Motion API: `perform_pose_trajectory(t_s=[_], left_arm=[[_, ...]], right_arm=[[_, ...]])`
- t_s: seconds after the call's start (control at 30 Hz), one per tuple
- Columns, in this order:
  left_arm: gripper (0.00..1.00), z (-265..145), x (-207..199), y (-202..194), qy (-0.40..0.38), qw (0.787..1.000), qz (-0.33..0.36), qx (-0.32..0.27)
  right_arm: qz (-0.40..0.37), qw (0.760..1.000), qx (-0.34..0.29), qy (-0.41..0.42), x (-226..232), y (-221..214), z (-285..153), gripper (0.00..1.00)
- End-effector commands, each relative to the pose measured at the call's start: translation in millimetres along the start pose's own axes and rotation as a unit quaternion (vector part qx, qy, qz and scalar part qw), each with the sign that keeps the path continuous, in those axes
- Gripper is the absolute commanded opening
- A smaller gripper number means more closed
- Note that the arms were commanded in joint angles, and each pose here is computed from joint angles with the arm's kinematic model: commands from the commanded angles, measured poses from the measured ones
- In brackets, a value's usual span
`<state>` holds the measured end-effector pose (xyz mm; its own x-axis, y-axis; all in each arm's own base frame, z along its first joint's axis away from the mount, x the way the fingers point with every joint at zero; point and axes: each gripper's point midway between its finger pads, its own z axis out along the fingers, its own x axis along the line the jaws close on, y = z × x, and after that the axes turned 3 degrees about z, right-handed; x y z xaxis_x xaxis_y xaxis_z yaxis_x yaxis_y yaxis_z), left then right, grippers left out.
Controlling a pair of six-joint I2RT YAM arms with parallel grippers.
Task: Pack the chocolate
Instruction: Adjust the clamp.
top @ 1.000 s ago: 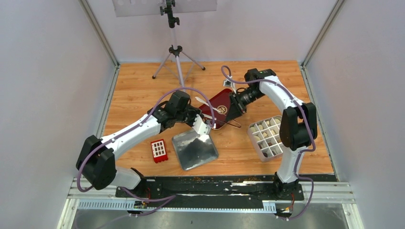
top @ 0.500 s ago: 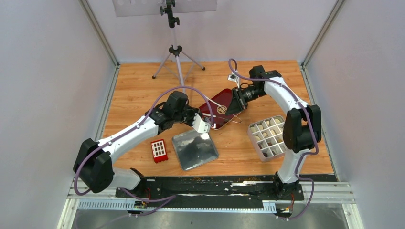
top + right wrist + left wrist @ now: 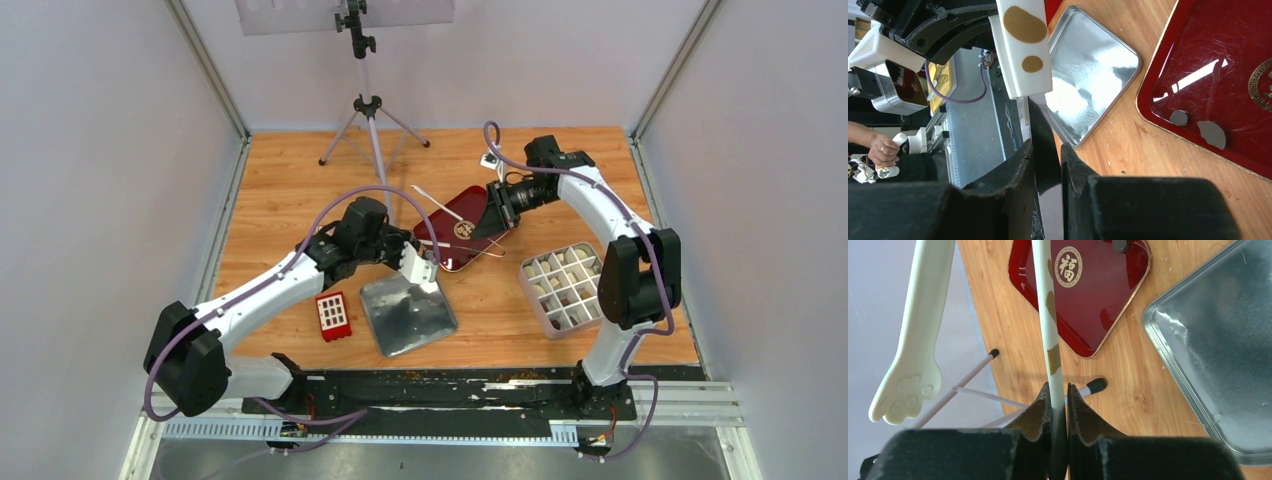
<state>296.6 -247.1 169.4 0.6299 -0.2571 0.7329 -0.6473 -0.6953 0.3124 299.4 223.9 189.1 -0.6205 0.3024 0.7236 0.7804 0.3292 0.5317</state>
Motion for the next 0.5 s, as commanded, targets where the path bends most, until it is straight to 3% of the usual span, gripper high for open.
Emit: perform_pose_trajectory(t_s=[0.0, 0.13, 0.23, 0.33, 0.47], left_arm=[[0.00, -13.9, -22.9, 11.8, -0.044, 0.999, 0.018, -0.025], [0.00, -8.6, 0.8, 21.5, -0.038, 0.998, 0.005, -0.042], [0.00, -6.3, 6.3, 28.4, -0.047, 0.997, -0.019, -0.055], [0.00, -10.9, 8.1, 42.6, -0.064, 0.993, -0.046, -0.083], [0.00, -16.3, -1.4, 55.7, -0.104, 0.986, -0.070, -0.111]], right_arm=[[-0.023, 0.994, -0.028, -0.101, -41.8, 11.9, -31.6, 0.14], [-0.054, 0.994, -0.010, -0.092, -16.4, 12.4, -21.1, 0.38], [-0.087, 0.991, -0.005, -0.100, -4.3, 14.2, -26.8, 0.70], [-0.140, 0.981, -0.002, -0.135, -1.0, 19.5, -44.0, 0.79], [-0.245, 0.951, -0.054, -0.179, 7.8, 42.5, -69.6, 0.83]])
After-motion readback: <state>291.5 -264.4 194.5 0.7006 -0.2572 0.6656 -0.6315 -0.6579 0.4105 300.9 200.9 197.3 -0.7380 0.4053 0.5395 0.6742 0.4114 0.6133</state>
